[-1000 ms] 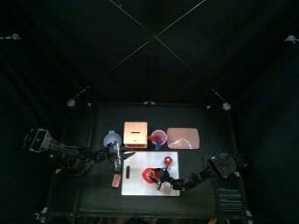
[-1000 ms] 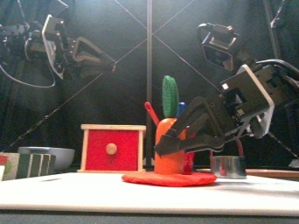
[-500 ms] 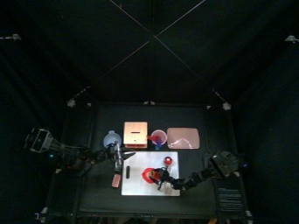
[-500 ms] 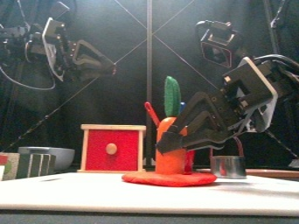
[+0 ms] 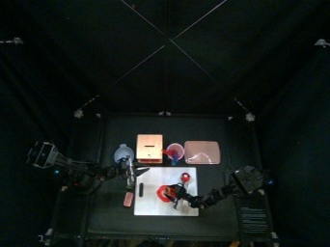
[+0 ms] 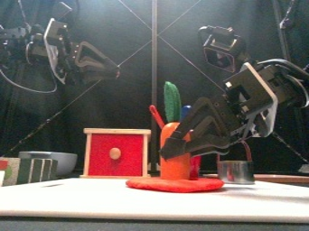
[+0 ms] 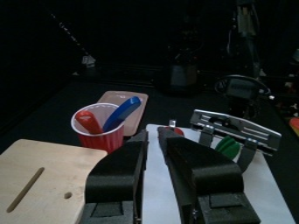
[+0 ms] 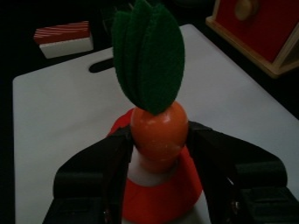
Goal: Stand carrot up right
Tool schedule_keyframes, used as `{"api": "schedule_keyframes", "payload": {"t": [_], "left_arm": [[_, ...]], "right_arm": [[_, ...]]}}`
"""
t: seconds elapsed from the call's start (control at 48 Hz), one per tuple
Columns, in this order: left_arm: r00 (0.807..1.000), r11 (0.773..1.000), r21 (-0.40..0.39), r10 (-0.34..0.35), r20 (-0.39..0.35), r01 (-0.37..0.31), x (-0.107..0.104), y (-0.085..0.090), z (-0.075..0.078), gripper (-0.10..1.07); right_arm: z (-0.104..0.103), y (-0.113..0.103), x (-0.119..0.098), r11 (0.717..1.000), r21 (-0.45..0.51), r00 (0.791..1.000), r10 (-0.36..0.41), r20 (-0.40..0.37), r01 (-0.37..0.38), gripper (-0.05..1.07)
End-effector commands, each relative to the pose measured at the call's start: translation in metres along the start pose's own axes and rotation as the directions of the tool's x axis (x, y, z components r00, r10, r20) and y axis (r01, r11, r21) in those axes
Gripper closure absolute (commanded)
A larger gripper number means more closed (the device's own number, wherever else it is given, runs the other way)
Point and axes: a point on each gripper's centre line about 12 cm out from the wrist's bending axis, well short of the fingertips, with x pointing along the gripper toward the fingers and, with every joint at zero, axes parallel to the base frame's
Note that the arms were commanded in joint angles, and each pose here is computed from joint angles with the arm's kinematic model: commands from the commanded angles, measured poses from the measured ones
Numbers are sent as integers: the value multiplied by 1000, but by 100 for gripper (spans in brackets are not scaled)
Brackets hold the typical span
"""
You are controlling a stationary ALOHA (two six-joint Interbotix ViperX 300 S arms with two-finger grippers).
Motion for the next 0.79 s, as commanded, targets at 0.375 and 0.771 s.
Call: {"api": "schedule_keyframes", "payload": {"t": [0.375, 0.771], "left_arm": [[1000, 1000, -16, 10, 13, -10, 3, 0, 5, 35], [1000, 1000, -22, 16, 9, -16, 2, 1, 4, 35]], "right_arm": [[21, 4, -4, 999, 29, 999, 26, 45, -27, 16], [29, 5, -8, 999, 38, 998, 36, 60, -39, 16]]}}
